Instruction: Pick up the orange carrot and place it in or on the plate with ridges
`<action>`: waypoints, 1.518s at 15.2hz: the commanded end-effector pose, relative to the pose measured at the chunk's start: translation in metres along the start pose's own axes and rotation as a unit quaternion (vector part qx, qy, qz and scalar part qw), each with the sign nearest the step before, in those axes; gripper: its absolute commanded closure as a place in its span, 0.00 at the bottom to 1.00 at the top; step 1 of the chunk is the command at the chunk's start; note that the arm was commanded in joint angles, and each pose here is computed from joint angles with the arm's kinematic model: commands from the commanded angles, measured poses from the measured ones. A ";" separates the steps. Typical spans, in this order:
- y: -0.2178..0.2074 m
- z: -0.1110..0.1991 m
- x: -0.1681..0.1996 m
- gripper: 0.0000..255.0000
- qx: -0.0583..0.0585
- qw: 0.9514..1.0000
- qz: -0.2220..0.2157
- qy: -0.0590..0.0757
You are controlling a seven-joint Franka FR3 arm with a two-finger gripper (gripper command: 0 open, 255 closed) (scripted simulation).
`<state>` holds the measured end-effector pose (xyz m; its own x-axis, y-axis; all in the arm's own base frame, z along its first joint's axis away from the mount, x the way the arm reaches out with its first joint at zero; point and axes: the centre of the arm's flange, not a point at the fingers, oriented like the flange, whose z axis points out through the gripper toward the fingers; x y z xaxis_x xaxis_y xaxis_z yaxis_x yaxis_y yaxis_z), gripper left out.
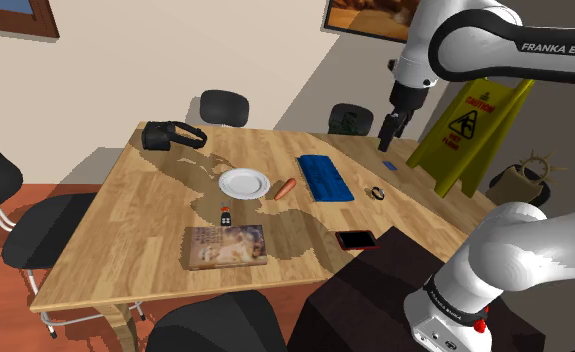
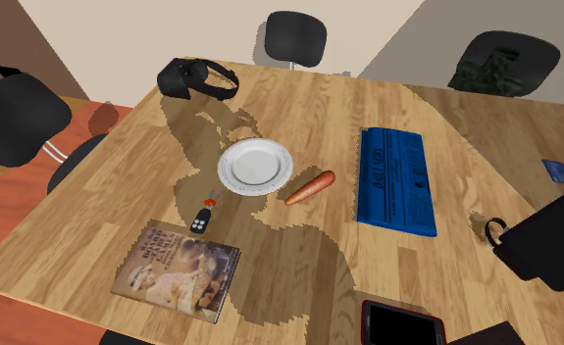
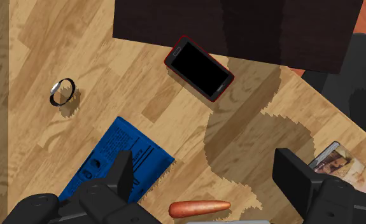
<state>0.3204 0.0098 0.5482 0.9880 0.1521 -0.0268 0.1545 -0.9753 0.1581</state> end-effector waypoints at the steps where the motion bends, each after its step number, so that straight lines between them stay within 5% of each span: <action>1: 0.000 0.000 0.000 0.00 0.000 1.000 0.000 0.000; 6: -0.026 0.046 0.038 0.00 0.010 0.995 0.098 -0.003; 12: -0.048 0.100 0.089 0.00 0.021 0.977 0.214 -0.006; 17: -0.057 0.146 0.135 0.00 0.031 0.951 0.309 -0.008; 23: -0.058 0.200 0.190 0.00 0.042 0.907 0.418 -0.011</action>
<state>0.4928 0.0618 0.3484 0.7874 -0.6146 0.0473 -0.6164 -0.7848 0.0637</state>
